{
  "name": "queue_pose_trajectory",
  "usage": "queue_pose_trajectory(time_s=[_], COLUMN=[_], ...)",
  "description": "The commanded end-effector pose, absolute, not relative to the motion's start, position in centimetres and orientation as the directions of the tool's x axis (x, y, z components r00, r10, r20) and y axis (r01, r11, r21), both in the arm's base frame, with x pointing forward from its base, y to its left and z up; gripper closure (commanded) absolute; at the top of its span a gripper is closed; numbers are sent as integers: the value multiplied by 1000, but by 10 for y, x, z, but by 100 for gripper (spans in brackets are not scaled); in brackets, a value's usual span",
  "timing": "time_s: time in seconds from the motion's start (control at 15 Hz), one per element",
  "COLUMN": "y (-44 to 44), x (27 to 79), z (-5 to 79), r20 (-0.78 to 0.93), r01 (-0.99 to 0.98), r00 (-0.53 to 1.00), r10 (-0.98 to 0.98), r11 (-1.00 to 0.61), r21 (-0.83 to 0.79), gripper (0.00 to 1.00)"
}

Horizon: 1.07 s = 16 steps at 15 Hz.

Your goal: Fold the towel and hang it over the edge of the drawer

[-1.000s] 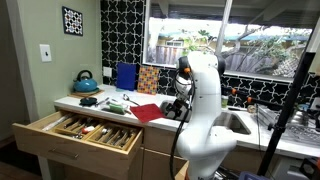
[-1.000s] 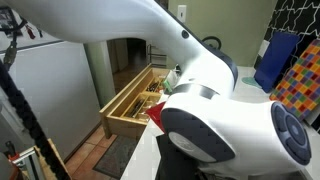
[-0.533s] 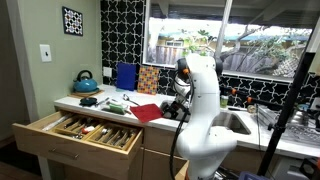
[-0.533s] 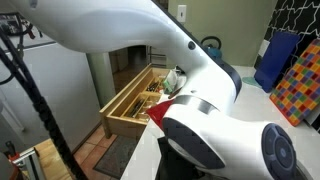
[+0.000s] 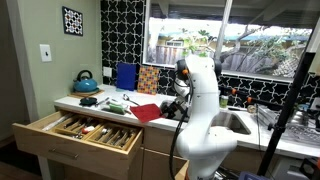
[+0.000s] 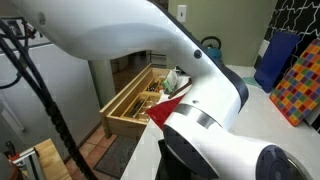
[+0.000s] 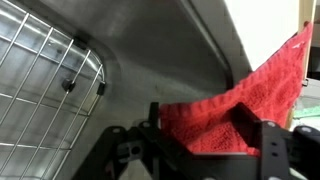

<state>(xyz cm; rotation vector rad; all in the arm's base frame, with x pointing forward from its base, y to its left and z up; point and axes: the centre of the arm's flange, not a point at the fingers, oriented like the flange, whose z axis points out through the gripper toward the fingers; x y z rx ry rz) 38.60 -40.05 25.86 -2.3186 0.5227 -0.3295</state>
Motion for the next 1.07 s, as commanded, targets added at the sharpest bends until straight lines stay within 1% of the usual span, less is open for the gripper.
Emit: queue_pose_trajectory(time_s=[0.0,0.07,0.13,0.2,0.47,0.53,0.6,0.67,0.73,0.8,0.87,1.0], y=[-402,-402,-410,-408,-413,-414,-414,-415,-415,-414,-414,-414], x=[383,382,373,373,368,367,366,365,363,361,361,359], z=[269,277,285,292,318,320,324,325,328,330,331,333], r20=[118,121,126,128,145,150,151,147,134,128,118,105], r01=[-229,-223,-216,-217,-193,-176,-166,-154,-156,-151,-154,-156], r00=[891,896,898,900,913,920,925,932,937,941,944,948], r10=[-438,-427,-421,-417,-381,-363,-350,-331,-322,-313,-308,-301], r11=[-659,-669,-673,-684,-716,-722,-726,-729,-732,-728,-727,-727], r21=[-717,-709,-708,-697,-671,-669,-667,-668,-664,-669,-670,-669], gripper=[49,50,53,48,51,63,70,77,80,87,99,100])
